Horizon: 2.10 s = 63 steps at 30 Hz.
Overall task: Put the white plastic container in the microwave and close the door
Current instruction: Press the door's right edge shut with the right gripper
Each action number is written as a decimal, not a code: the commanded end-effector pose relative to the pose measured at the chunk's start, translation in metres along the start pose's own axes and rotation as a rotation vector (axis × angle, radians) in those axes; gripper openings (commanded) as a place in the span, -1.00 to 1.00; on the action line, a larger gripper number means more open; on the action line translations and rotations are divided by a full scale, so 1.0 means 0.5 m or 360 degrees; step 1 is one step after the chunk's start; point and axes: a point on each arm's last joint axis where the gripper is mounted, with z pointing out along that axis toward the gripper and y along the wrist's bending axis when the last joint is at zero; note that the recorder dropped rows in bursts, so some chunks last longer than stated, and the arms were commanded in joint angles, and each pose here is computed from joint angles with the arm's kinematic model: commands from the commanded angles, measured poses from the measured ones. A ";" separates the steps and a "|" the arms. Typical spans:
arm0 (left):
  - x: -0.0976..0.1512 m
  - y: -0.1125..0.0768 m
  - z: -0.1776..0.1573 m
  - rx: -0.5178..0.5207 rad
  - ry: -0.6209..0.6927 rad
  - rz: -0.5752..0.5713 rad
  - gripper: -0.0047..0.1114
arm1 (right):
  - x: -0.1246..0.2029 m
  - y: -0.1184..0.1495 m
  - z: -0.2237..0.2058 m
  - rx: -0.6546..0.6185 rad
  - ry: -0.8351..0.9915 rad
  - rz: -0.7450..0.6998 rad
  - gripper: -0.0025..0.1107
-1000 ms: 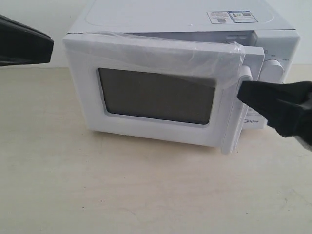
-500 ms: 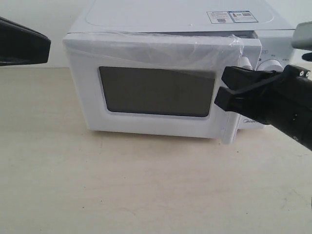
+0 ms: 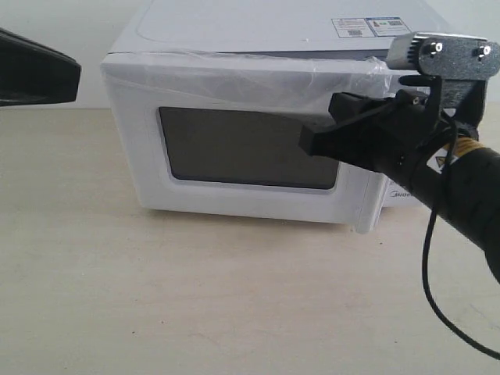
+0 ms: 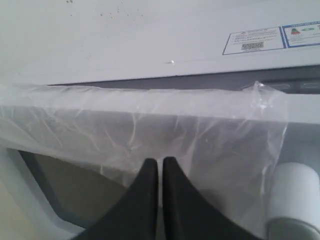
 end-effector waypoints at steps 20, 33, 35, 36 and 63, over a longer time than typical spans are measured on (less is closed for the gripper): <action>-0.003 -0.005 -0.005 0.0015 -0.0008 -0.0004 -0.84 | -0.006 -0.012 0.073 0.0273 -0.0074 0.0035 -0.96; -0.003 -0.005 -0.005 0.0015 -0.0008 -0.0004 -0.84 | -0.015 -0.030 0.074 0.0339 -0.0131 0.0058 -0.96; -0.003 -0.005 -0.005 0.0016 -0.0009 -0.0005 -0.84 | -0.017 -0.041 0.075 0.0366 -0.0135 0.0069 -0.96; -0.003 -0.005 -0.005 0.0016 -0.0009 -0.0005 -0.84 | -0.017 -0.045 0.075 0.0376 -0.0133 0.0081 -0.96; -0.002 -0.003 -0.005 -0.0003 0.0003 0.0001 -0.84 | -0.039 0.017 0.030 0.0154 -0.0098 -0.0013 -0.96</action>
